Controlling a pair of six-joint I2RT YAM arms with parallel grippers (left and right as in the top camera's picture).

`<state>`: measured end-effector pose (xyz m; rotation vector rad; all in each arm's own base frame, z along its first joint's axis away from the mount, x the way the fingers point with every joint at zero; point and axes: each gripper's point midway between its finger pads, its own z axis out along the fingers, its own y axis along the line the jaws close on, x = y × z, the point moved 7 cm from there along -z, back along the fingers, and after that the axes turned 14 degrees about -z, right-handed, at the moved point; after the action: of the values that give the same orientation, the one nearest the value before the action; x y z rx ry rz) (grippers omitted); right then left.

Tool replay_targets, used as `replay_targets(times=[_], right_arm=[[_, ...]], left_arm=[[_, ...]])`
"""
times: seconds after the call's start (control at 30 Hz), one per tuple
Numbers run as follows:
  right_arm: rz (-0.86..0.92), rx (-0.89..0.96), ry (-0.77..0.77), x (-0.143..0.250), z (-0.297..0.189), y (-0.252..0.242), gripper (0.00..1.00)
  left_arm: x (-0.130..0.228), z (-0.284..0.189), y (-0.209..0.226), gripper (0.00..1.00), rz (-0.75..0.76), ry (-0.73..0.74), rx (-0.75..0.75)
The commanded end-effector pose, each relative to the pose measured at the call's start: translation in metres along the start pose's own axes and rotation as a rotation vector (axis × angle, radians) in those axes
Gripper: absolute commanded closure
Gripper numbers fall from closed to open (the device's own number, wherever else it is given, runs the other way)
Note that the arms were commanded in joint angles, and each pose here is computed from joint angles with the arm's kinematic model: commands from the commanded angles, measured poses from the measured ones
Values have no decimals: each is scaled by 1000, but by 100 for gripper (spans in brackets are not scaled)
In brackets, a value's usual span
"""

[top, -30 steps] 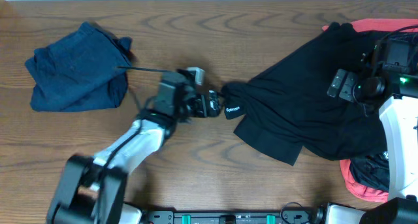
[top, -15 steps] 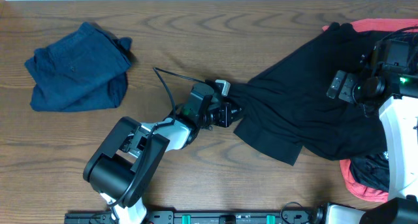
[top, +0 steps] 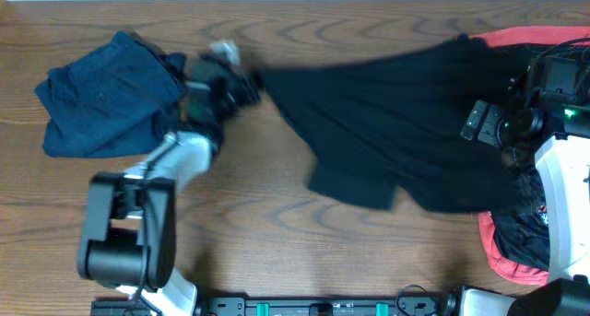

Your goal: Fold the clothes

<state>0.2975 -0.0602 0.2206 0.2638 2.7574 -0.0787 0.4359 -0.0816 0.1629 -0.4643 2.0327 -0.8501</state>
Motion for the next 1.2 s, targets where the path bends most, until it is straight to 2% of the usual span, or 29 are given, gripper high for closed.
replay_targets(times=[0.0,0.03,0.07,0.1,0.13,0.2,0.3,0.47,0.57,0.67,0.77,0.97,1.17], right_arm=[[6,4,-8,0,-4,-2,1],[6,1,-4,1,-4,-2,1],[6,1,0,1,-4,-2,1],[6,1,4,2,-4,-2,1],[6,1,7,3,-4,-2,1],[6,1,8,3,-4,-2,1],[6,1,8,3,-4,-2,1],[-6,1,7,2,-4,-2,1],[-16,2,7,2,-4,-2,1],[-26,2,6,2,-4,-2,1],[-24,-5,2,2,-4,-1,1],[-25,-25,3,2,-4,1,1],[-25,-26,7,3,-4,1,1]], left_arm=[[-103,-26,-15,94,8,-266,-21],[-120,-30,-15,94,1,-298,-40],[-139,-35,-14,69,-7,-319,-55],[-150,-38,-13,29,-14,-321,-64],[-158,-41,-13,2,-24,-300,-67],[-154,-41,-12,2,-52,-202,-61],[-123,-39,-4,2,-128,6,-72],[-42,-50,15,2,-314,384,-290],[-2,-60,12,2,-313,564,-376],[32,-69,11,2,-290,681,-488],[58,-76,18,2,-279,720,-630],[115,-79,29,2,-418,750,-779],[144,-69,33,2,-441,717,-756]])
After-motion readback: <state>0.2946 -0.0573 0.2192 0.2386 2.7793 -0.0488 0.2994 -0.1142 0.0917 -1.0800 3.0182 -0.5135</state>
